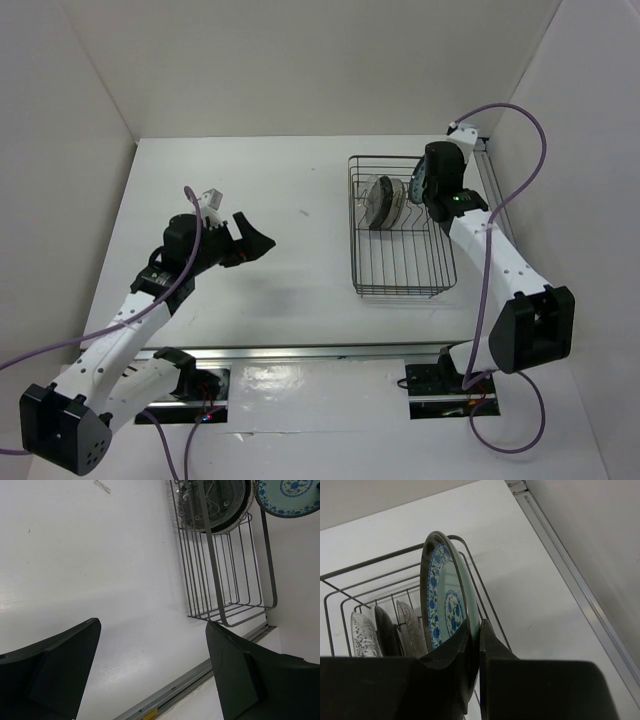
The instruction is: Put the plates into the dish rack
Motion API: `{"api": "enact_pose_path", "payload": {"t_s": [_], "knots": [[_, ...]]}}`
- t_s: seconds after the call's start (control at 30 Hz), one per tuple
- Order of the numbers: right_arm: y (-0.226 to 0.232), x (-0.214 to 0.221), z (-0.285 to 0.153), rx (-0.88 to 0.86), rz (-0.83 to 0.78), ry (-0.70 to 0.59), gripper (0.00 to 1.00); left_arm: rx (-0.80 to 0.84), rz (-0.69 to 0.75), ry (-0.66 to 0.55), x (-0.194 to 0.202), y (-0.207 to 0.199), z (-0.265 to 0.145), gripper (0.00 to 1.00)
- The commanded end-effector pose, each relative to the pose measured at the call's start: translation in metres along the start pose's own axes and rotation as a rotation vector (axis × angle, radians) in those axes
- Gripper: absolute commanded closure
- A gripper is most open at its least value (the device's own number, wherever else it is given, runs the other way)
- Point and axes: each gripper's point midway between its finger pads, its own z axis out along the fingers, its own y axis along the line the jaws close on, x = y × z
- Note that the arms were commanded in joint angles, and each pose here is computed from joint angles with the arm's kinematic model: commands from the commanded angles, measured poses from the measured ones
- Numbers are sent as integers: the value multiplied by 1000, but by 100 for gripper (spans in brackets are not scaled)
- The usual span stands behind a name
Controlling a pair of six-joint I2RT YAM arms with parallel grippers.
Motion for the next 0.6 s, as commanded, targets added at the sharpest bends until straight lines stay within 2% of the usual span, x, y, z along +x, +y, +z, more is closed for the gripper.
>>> {"api": "enact_pose_path", "payload": {"t_s": [0.0,0.33,0.57], "knots": [[4,-24,0,-20,42,-65,100,47,15,-7,-2,-8,2,0],[10,8,23,-12,-24,9,100,53,18,-14,-4,-10,0,0],[15,12,26,-31,-29,21,100,53,18,-14,-4,-10,0,0]]}}
